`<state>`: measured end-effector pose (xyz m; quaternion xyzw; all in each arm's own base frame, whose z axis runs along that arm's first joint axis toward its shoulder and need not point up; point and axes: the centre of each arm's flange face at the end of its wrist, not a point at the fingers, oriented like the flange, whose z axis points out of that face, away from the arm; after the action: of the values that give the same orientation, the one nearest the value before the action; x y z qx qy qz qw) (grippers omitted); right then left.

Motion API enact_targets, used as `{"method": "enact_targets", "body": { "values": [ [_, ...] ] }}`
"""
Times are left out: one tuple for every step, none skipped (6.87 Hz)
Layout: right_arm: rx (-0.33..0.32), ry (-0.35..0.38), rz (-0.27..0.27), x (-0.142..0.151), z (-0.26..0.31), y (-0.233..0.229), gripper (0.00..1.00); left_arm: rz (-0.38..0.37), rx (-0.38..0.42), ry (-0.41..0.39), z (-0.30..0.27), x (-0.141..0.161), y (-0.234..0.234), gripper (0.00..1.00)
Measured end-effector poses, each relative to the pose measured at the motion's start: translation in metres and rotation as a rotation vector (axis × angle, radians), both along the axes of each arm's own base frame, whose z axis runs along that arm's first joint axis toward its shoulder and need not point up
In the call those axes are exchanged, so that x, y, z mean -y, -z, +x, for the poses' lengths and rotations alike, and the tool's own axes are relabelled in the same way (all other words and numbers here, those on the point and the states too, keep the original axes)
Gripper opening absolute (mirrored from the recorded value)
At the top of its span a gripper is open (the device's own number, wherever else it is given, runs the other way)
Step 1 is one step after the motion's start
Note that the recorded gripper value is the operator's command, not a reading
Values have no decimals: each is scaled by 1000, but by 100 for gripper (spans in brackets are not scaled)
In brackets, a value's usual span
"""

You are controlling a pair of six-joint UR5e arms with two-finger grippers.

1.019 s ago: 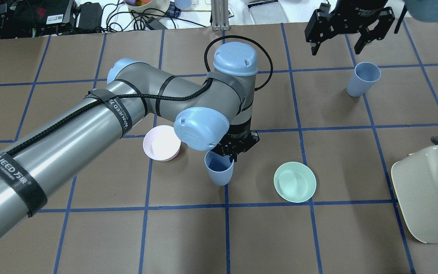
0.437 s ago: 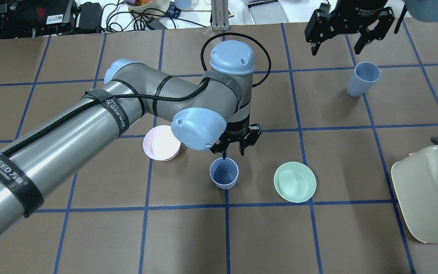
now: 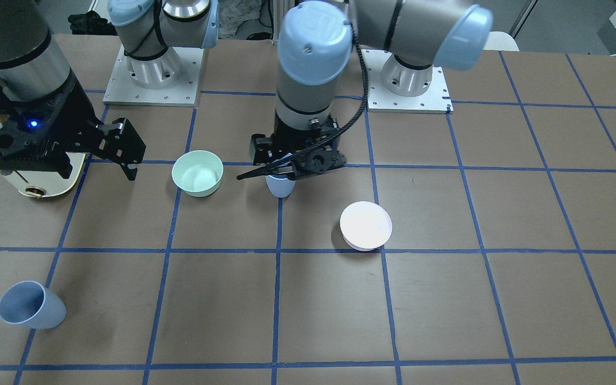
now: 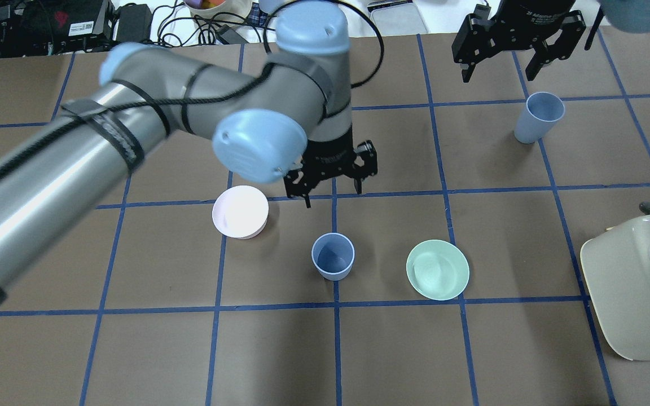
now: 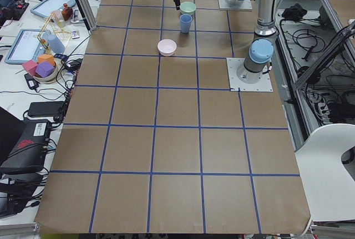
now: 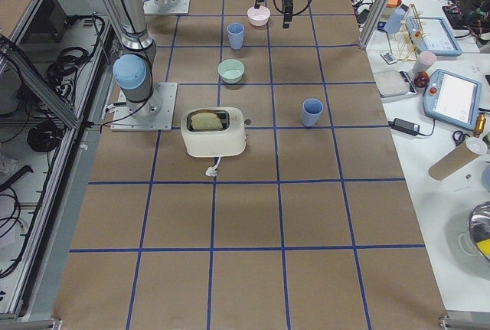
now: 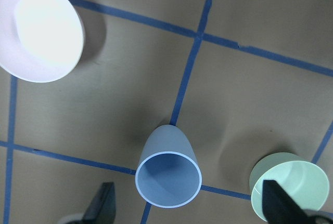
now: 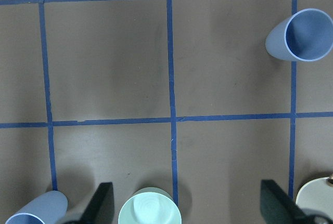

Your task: Stack blue cups with both arms

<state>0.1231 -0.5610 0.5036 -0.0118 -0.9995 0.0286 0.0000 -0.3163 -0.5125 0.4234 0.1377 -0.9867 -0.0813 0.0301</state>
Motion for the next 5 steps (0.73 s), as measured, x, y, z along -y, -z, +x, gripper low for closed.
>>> {"method": "enact_targets", "body": {
  "values": [
    [1, 0, 1, 5, -4, 4, 100, -11, -21, 54, 46, 15, -36, 100],
    [-1, 7, 5, 23, -19, 21, 100, -33, -40, 108, 92, 26, -59, 100],
    [-4, 19, 7, 47, -47, 45, 100, -57, -34, 151, 127, 29, -73, 100],
    [-7, 20, 8, 67, -85, 63, 100, -82, 6, 183, 151, 27, -83, 100],
    [-12, 20, -1, 84, -126, 79, 100, -114, 44, 188, 167, 26, -84, 100]
  ]
}}
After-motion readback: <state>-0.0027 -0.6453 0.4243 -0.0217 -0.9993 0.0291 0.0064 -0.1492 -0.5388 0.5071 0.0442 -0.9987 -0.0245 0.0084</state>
